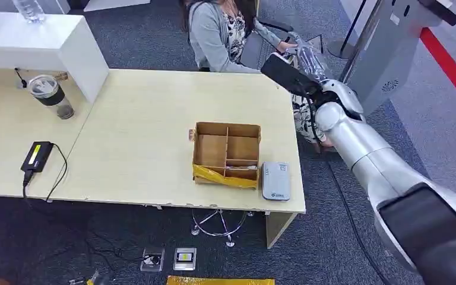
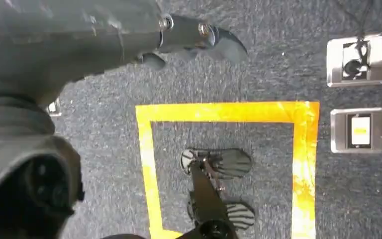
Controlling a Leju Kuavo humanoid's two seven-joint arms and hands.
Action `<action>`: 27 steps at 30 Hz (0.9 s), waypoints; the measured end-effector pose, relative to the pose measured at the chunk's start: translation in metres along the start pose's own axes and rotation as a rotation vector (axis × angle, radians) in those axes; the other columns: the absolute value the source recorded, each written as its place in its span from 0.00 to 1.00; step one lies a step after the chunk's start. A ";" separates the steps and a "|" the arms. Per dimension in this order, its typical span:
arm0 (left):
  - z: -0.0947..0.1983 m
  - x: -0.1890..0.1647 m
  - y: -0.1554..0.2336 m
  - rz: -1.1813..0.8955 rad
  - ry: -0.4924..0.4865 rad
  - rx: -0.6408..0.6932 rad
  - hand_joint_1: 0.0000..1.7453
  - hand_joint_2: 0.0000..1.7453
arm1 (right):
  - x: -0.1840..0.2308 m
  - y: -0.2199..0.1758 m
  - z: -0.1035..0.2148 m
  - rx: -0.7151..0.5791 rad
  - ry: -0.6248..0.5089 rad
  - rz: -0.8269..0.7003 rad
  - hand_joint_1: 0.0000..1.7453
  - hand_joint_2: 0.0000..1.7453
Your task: Pass the card to the sensor for recognition and then transmit it.
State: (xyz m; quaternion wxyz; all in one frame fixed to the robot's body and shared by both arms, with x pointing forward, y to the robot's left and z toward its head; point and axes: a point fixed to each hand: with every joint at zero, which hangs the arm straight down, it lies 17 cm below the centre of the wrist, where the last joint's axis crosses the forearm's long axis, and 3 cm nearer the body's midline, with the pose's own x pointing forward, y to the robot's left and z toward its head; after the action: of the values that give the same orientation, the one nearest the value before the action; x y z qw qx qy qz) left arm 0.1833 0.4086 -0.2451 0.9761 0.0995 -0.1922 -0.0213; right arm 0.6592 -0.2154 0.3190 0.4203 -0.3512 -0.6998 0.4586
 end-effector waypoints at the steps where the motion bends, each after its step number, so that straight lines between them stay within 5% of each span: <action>1: 0.000 0.002 -0.001 -0.002 -0.003 -0.001 0.00 0.00 | 0.007 -0.001 -0.003 0.002 -0.010 0.003 1.00 1.00; 15: -0.001 0.014 -0.006 -0.029 -0.007 -0.012 0.00 0.00 | 0.064 0.012 -0.025 0.079 -0.046 0.092 1.00 1.00; 27: -0.001 0.014 -0.012 -0.031 -0.005 -0.018 0.00 0.00 | 0.070 0.031 -0.024 0.127 -0.032 0.128 1.00 1.00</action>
State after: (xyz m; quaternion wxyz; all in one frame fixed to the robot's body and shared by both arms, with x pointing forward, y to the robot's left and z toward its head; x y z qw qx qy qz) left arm 0.1964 0.3955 -0.2436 0.9760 0.0935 -0.1931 -0.0382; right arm 0.6565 -0.1349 0.3142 0.4003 -0.3604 -0.6522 0.5334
